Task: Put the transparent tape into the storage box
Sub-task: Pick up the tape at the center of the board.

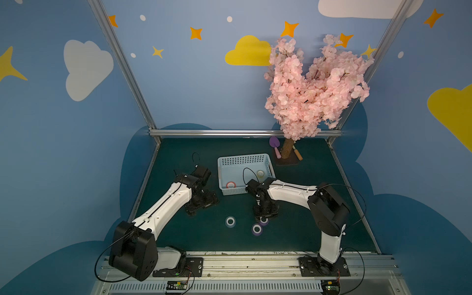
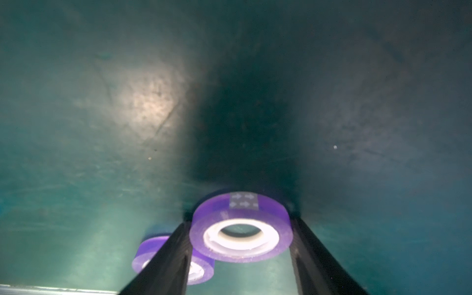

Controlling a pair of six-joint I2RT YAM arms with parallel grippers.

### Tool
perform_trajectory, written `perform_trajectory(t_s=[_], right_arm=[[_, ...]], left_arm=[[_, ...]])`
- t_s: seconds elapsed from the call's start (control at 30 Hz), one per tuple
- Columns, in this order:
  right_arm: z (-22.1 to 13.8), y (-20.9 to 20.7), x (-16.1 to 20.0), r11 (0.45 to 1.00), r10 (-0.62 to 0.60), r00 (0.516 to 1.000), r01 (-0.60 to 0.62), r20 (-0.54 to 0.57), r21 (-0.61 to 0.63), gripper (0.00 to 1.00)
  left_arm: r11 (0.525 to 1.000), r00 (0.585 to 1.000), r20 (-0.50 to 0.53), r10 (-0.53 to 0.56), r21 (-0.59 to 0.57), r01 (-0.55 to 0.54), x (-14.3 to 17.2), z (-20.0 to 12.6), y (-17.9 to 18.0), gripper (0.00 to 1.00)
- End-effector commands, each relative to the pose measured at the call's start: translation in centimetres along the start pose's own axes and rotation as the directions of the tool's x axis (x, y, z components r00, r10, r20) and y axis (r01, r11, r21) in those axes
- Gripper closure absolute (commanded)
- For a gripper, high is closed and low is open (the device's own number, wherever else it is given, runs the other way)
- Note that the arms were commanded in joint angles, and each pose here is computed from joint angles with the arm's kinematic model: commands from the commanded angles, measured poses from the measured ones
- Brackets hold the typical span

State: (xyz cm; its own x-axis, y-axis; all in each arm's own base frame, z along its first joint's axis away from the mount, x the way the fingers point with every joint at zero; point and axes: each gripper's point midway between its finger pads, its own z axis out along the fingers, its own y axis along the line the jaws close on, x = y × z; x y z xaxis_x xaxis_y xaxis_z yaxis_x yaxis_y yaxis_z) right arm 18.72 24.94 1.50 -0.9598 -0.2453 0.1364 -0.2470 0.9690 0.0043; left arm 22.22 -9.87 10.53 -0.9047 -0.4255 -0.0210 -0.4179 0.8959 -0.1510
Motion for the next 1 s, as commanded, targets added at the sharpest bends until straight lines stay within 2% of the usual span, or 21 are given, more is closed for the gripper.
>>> perform_trajectory(t_s=[0.0,0.53,0.97], right_arm=[[1.3,-1.2,0.9,0.998,0.016,0.999,-0.012,-0.052,0.069,0.43],[-1.9,-2.2,1.1,0.997,0.023,1.000,-0.023,0.005,0.069,0.46],[-10.1,-4.3,0.0,0.999,0.032,0.989,-0.034,0.145,0.006,0.46]], left_arm=[[1.000,1.000,-0.007,-0.017,0.006,0.017,0.2,0.0,0.2,0.00],[0.999,0.999,-0.001,-0.039,0.024,0.039,0.4,0.2,0.2,0.00],[0.999,0.999,0.004,-0.046,0.027,0.045,0.5,0.5,0.4,0.00]])
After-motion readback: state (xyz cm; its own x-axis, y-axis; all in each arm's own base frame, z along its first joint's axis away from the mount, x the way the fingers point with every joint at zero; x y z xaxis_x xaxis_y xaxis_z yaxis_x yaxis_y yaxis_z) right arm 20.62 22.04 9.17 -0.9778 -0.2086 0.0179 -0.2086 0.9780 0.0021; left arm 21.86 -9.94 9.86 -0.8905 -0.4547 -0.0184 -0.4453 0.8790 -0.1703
